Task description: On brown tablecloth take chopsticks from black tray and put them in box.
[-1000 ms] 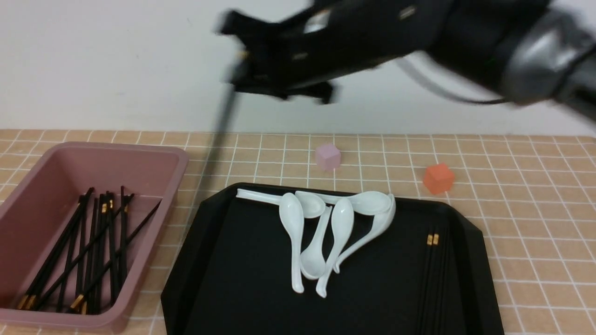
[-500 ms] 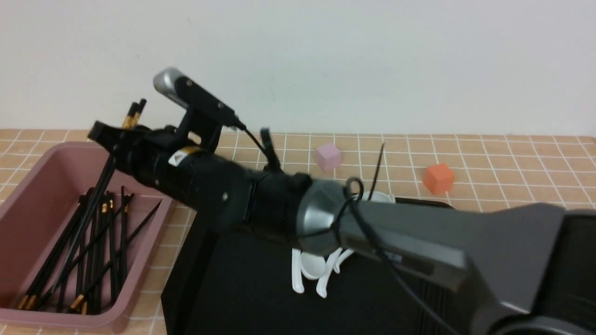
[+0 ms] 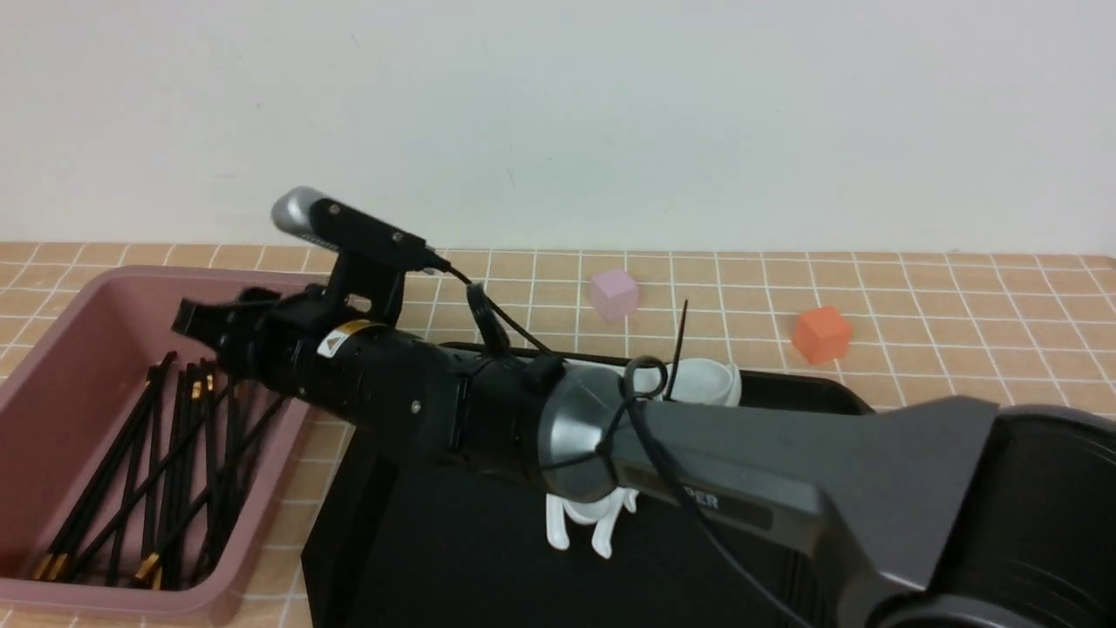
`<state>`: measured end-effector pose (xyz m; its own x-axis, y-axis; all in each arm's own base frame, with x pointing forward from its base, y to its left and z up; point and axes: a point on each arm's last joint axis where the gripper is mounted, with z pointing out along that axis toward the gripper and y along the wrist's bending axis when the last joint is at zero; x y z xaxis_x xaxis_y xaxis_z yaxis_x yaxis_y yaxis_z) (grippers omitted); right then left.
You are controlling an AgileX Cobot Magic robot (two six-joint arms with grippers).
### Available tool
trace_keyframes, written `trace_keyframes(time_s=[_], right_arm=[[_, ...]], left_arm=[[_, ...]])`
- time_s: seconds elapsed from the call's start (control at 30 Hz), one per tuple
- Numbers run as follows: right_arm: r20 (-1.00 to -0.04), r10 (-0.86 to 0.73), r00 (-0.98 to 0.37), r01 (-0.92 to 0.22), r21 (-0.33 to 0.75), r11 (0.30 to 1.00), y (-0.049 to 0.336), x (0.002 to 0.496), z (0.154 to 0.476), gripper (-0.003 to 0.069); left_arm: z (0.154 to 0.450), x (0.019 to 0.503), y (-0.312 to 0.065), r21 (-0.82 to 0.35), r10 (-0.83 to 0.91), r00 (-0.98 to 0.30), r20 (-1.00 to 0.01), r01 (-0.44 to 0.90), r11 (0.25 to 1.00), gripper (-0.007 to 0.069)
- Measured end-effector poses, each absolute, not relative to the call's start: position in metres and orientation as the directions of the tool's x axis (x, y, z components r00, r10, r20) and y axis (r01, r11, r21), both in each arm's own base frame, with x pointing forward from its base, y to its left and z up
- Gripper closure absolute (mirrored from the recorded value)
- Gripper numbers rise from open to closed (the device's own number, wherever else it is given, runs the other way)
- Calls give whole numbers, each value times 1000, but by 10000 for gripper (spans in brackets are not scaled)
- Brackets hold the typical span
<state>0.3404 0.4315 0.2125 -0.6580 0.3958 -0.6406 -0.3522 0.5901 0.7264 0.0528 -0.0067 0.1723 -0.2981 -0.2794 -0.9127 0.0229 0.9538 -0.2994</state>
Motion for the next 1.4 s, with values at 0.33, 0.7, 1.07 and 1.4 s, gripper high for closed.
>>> trace_keyframes(time_s=[0.33,0.7,1.07,1.4], right_arm=[[-715,73,-695,-516,568,641,419,332,234,348],[-702,-331,-631,-669,275,691,290,298,385,671],[-806,-306,-507,-518,2,855,135,175,498,668],[-985,13,-170,-502,97,859,33,61,397,662]], left_arm=[[172,53,-7,-299,-279,-298,-913,23,954,386],[172,53,-7,-299,-279,-298,-913,23,954,386],[172,53,-7,-299,-279,-298,-913,23,954,386],[172,53,-7,-299,-279,-298,-913,23,954,386]])
